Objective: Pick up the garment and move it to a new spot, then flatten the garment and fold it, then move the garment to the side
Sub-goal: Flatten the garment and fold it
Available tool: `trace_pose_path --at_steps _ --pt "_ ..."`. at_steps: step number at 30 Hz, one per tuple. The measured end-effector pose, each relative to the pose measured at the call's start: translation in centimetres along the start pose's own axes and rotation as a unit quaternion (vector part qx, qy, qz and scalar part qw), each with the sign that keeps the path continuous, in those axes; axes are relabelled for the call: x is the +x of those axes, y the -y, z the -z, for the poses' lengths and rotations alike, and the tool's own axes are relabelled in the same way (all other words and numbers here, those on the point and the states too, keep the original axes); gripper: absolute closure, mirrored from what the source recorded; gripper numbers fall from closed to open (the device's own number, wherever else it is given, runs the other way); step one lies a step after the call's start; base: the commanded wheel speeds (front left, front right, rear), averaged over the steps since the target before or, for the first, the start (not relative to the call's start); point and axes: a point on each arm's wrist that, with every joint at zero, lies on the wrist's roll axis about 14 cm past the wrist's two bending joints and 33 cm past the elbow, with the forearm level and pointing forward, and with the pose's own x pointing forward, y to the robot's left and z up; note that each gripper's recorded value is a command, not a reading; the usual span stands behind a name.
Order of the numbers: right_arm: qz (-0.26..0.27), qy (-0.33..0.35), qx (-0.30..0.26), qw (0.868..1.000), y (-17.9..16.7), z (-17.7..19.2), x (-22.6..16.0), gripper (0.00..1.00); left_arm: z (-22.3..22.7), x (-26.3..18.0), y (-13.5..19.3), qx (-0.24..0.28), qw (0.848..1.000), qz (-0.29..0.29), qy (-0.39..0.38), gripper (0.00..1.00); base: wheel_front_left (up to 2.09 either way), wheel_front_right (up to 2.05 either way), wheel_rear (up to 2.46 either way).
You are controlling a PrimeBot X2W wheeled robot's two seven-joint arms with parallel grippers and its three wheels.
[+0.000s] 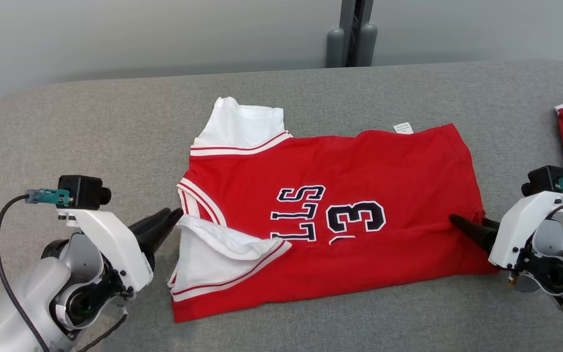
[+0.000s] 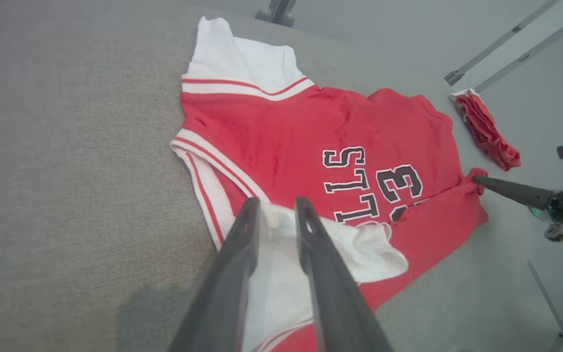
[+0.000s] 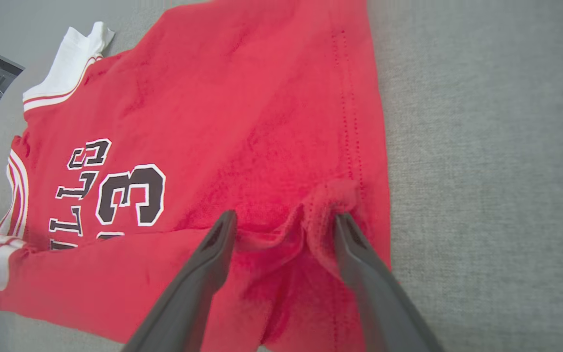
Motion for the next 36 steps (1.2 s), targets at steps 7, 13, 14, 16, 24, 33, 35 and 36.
trace_pose_path --at_steps 7,13,14,16,24,33,35,36 --pt "0.007 0.050 -0.015 0.999 0.2 -1.6 0.1 0.00 -3.7 0.2 -2.0 -0.033 0.991 -0.055 0.121 0.00 0.00 0.00 0.00" --pt "0.012 0.183 -0.069 0.981 0.0 -5.8 -1.3 0.00 -7.3 -1.5 -3.9 -0.041 0.958 -0.111 0.262 0.00 0.00 0.00 0.00" --pt "0.013 0.206 -0.076 0.975 0.0 -6.4 -1.7 0.00 -7.3 -1.9 -3.9 -0.047 0.954 -0.115 0.274 0.00 0.00 0.00 0.00" --pt "0.019 0.237 -0.101 0.966 0.2 -6.8 -2.4 0.00 -6.8 -2.3 -3.9 -0.053 0.949 -0.122 0.285 0.00 0.00 0.00 0.00" --pt "0.053 0.341 -0.155 0.926 0.8 -10.6 -6.4 0.00 -3.7 -4.2 -3.2 -0.048 0.931 -0.162 0.325 0.00 0.00 0.00 0.00" --pt "0.084 0.396 -0.139 0.904 -0.8 -5.3 -8.9 0.00 2.4 -3.4 -2.0 -0.032 0.942 -0.177 0.282 0.00 0.00 0.00 0.00" --pt "0.090 0.394 -0.136 0.904 -0.9 -4.2 -9.0 0.00 3.4 -3.2 -1.9 -0.020 0.945 -0.183 0.270 0.00 0.00 0.00 0.00" --pt "0.093 0.395 -0.134 0.904 -0.9 -3.9 -9.2 0.00 4.1 -3.1 -2.0 -0.019 0.947 -0.187 0.261 0.00 0.00 0.00 0.00"
